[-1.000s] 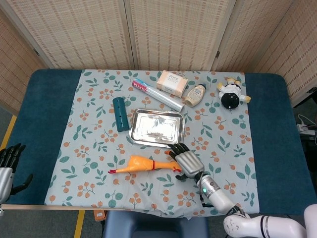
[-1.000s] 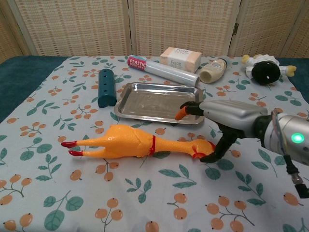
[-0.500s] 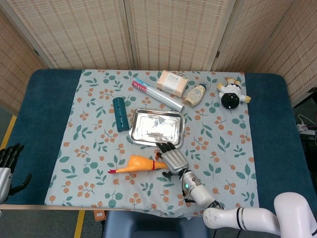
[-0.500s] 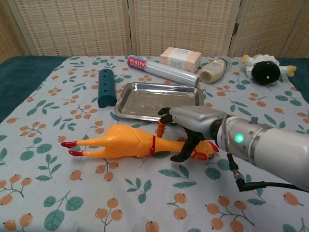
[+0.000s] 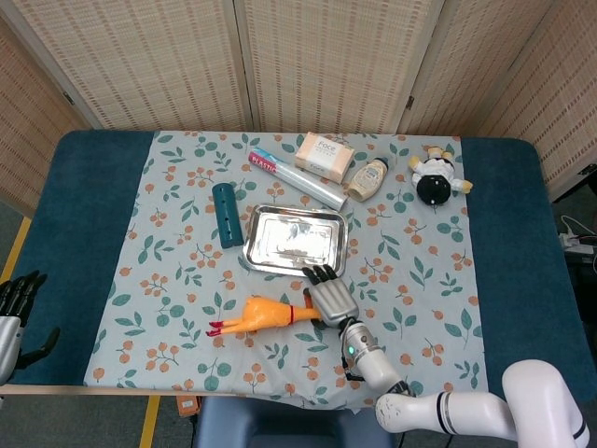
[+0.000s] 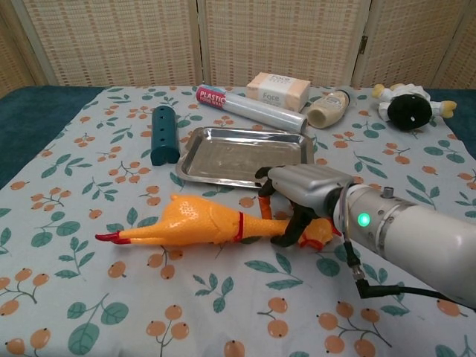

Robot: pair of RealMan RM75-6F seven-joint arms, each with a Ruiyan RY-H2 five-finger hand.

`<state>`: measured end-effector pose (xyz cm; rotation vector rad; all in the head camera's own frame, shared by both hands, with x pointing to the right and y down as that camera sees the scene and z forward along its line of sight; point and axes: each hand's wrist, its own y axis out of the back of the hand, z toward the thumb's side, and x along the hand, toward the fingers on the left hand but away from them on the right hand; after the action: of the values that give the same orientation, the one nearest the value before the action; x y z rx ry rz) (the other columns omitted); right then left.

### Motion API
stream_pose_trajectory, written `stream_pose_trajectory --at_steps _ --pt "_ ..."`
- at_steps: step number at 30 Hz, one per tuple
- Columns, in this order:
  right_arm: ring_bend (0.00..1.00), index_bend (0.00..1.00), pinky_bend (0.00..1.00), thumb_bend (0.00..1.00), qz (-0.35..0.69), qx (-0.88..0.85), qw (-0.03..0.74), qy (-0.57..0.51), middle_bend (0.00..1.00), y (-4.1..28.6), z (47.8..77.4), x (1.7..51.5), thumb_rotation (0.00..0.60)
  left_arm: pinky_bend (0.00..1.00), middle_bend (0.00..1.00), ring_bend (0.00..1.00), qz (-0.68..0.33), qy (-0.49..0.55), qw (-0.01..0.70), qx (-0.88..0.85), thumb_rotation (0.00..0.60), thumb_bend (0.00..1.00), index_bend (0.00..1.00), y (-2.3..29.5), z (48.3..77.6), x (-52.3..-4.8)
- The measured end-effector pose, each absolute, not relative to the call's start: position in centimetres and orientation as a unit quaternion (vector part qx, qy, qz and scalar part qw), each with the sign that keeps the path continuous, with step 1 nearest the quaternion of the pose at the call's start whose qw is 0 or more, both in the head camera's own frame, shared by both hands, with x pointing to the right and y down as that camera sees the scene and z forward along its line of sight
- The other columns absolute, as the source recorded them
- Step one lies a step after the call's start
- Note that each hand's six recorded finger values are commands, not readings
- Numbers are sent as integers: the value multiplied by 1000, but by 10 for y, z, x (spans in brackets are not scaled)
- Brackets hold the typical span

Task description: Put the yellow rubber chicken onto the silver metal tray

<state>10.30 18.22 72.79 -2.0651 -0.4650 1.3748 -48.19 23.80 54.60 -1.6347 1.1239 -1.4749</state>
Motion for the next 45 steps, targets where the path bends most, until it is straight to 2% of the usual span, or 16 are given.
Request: stream_pose_trajectory --at_steps 1,8,12,16,24,36,45 --pt "101 736 198 285 517 -778 308 -180 225 181 726 103 600 22 0 0 -563 430 328 -625 600 382 0 239 546 -482" --pt "530 860 764 288 491 -776 330 -220 483 172 708 99 600 22 0 0 -559 432 330 -626 600 400 0 238 544 -482" --pt "683 926 964 304 464 -782 335 -247 560 168 697 98 600 41 0 0 -547 433 336 -632 600 407 0 238 544 -478" --pt "772 939 1000 312 440 -790 333 -268 613 165 689 99 600 114 0 0 -523 442 338 -646 600 406 0 237 543 -470" --pt "784 943 1000 316 412 -801 325 -288 622 161 679 99 600 157 0 0 -450 448 314 -706 600 360 0 238 550 -442" --pt "784 945 1000 316 374 -814 276 -348 623 152 665 91 600 97 0 0 -423 364 230 -798 600 339 0 220 592 -377" --pt "786 945 1000 316 361 -821 242 -371 624 148 662 69 600 81 0 0 -408 361 192 -817 600 313 0 200 620 -328"
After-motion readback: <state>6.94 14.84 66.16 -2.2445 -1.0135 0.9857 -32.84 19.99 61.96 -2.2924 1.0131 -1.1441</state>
